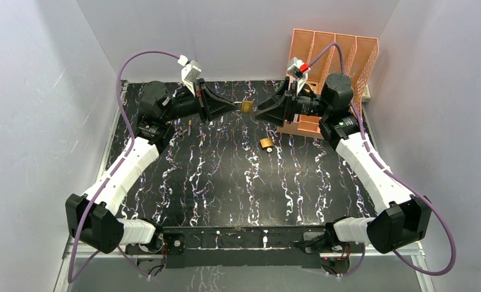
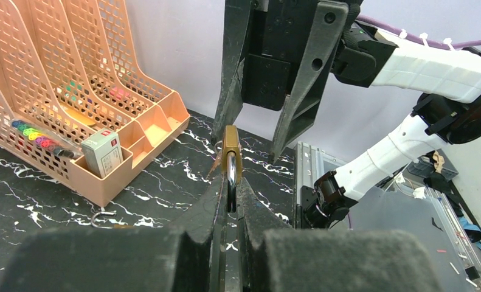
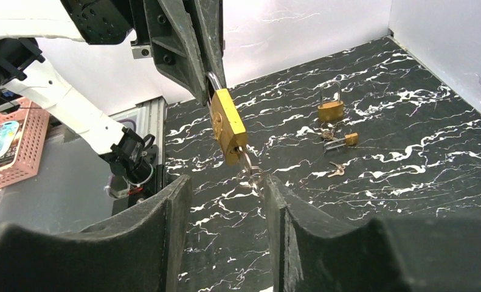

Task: Lock with the key
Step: Lock the lock.

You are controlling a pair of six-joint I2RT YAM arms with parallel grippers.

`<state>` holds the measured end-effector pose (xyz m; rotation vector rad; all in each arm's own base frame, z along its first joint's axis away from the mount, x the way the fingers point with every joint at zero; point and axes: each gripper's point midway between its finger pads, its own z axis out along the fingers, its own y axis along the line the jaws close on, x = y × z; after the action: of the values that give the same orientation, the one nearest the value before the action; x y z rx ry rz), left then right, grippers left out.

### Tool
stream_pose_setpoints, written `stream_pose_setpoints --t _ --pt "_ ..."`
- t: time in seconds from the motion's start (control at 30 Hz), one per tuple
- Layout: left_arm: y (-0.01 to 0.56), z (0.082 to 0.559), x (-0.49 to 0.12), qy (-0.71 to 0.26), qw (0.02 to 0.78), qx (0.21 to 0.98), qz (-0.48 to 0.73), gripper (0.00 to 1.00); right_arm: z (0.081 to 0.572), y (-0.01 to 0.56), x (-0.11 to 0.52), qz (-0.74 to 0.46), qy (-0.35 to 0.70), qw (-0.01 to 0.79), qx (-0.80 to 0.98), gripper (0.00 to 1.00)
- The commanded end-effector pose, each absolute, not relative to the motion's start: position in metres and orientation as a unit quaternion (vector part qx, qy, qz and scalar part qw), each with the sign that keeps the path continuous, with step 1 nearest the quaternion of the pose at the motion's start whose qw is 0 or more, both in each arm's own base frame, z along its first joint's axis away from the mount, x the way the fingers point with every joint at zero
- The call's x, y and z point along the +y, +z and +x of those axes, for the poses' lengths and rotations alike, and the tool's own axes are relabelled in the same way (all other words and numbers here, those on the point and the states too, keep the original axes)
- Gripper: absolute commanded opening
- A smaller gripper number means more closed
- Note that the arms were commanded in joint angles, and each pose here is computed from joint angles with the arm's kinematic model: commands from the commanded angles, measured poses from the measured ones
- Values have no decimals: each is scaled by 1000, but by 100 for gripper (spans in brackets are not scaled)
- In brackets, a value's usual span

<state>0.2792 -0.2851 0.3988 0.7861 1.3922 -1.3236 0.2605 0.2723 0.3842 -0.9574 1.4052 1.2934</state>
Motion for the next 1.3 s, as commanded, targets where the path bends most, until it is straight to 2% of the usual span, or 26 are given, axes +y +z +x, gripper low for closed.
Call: stream_pose_setpoints --t 0.0,0.57,0.87,1.1,1.27 --pt "438 264 -276 -548 546 531 346 0 259 408 273 -418 529 507 537 53" --pt "435 265 -276 -554 543 530 342 0 256 416 279 -426 559 489 517 53" --pt "432 267 -276 -555 542 532 341 0 254 416 280 -429 567 480 514 46" --pt "430 268 -275 -555 541 533 339 0 253 417 282 -434 573 474 508 49" --pt "430 270 -275 -555 542 533 338 0 253 417 284 -436 576 469 508 41"
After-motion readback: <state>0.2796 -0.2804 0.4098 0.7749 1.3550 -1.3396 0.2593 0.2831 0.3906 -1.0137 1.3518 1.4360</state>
